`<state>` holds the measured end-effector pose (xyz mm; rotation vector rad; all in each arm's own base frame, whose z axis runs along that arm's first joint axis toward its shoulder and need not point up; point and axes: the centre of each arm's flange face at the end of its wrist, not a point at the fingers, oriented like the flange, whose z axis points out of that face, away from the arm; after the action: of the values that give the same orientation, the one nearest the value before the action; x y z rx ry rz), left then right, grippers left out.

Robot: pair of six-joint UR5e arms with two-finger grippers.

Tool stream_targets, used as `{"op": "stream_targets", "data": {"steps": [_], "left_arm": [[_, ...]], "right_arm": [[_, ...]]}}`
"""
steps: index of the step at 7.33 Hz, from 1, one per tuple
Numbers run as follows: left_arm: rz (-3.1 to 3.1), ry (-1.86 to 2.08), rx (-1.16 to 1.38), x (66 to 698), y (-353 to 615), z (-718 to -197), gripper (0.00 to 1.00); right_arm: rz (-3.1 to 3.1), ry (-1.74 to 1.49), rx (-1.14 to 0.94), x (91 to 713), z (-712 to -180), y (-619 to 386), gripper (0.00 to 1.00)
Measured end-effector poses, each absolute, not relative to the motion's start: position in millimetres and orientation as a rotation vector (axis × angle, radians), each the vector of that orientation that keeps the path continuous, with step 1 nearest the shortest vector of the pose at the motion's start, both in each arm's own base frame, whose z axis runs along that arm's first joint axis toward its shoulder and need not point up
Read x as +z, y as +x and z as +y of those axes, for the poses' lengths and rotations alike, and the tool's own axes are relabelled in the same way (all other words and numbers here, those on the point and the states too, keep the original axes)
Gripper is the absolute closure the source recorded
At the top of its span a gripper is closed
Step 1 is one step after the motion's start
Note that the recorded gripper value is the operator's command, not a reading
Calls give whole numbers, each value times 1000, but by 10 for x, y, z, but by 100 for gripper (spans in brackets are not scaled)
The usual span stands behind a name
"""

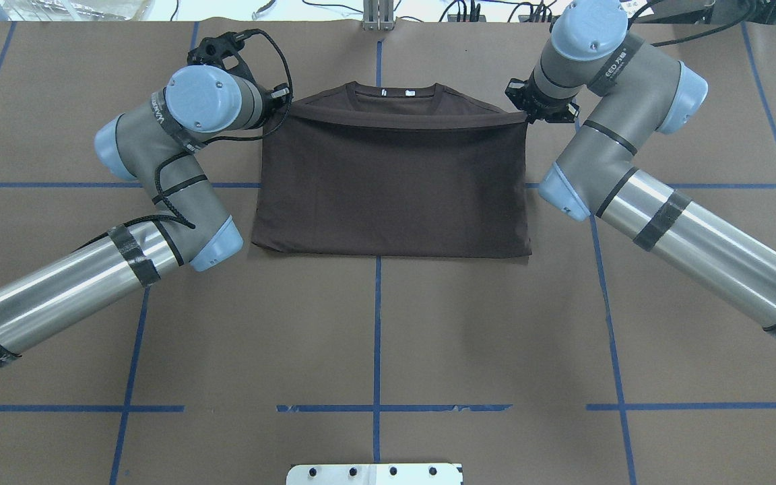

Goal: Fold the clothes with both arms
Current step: 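Release the hem at the collar with both grippers, then move the right gripper to the folded shirt's side edge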

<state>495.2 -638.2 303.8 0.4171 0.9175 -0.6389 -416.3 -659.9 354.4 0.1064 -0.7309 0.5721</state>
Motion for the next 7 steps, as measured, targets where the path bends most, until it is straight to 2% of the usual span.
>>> {"op": "stream_targets", "data": {"steps": [1, 2, 3, 5, 7], "left_arm": [[915, 425, -641, 3087, 4970, -6412, 65], [922, 429, -642, 3129, 4973, -6433, 52], [961, 431, -634, 3125, 4964, -6429, 46], [1081, 416, -591, 3139, 4909, -6342, 47], [1153, 421, -570, 3180, 4832, -6257, 47]], "right_arm": [[-729, 105, 573, 3555, -6601, -4168, 45], [-728, 104, 574, 3559, -6611, -4176, 41], [-736, 107, 573, 3534, -6620, -4184, 37], [-795, 100, 559, 3494, -6515, -4130, 32], [-864, 12, 560, 3637, -5807, -4136, 29]]}}
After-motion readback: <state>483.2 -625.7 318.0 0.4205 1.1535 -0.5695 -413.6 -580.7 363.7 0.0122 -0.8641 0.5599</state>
